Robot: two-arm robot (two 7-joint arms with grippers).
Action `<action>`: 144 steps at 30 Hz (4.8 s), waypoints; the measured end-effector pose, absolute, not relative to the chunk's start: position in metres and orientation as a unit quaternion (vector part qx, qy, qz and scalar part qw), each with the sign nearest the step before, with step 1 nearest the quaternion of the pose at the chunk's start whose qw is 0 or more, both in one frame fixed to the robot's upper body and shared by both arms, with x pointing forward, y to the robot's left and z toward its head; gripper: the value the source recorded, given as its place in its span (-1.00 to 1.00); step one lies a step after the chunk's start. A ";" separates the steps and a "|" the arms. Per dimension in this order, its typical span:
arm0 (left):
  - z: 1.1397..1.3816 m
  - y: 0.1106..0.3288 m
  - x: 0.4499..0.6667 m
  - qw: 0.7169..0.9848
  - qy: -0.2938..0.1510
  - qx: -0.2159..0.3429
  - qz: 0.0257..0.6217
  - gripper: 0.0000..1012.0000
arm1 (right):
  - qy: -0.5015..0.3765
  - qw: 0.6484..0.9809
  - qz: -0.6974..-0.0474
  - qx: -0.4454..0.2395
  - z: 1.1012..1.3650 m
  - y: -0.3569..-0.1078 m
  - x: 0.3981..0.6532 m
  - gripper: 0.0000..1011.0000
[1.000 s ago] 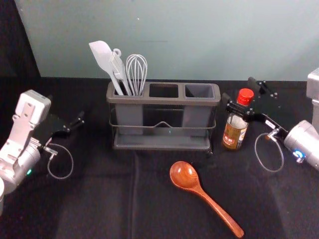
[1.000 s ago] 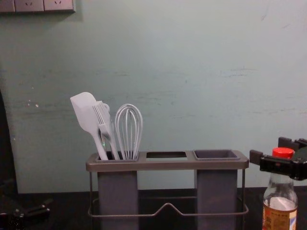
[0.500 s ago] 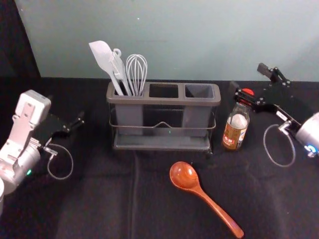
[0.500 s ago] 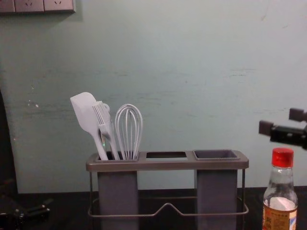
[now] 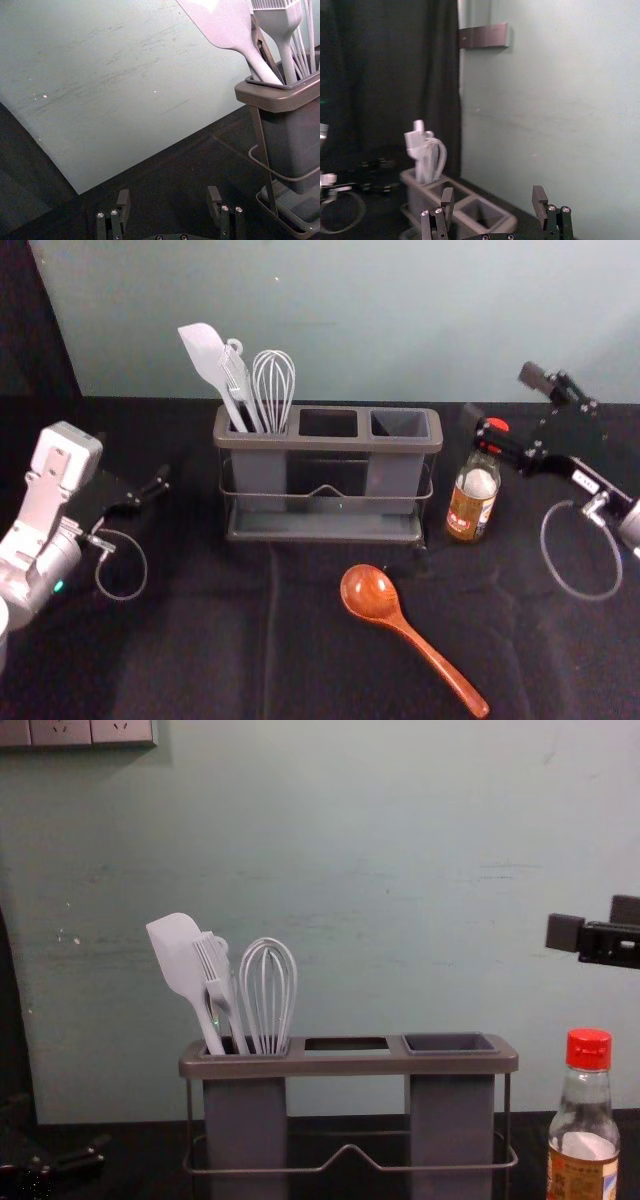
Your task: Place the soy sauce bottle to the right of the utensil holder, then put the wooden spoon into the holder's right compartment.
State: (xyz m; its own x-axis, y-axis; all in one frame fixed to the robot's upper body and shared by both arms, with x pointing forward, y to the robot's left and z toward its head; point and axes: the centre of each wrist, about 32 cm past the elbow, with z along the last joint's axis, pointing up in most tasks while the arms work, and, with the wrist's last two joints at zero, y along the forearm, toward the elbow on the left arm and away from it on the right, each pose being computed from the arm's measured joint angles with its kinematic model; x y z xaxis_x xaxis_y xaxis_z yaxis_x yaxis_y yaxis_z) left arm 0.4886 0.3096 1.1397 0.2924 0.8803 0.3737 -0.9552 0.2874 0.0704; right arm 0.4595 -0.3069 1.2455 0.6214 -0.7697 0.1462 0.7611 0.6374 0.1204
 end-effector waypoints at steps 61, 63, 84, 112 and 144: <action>1.140 0.310 0.489 0.791 -0.132 0.141 0.580 0.99 | 0.091 0.893 -0.313 -0.310 1.214 -0.208 0.479 0.98; 1.140 0.310 0.489 0.791 -0.132 0.141 0.580 0.99 | 0.090 0.892 -0.314 -0.313 1.212 -0.207 0.480 0.98; 1.140 0.310 0.489 0.791 -0.132 0.142 0.580 0.99 | 0.087 0.886 -0.324 -0.320 1.204 -0.206 0.485 0.98; 1.140 0.310 0.489 0.791 -0.132 0.141 0.580 0.99 | 0.084 0.886 -0.322 -0.323 1.200 -0.206 0.486 0.98; 1.140 0.310 0.489 0.791 -0.132 0.141 0.580 0.99 | 0.077 0.886 -0.321 -0.326 1.194 -0.202 0.491 0.68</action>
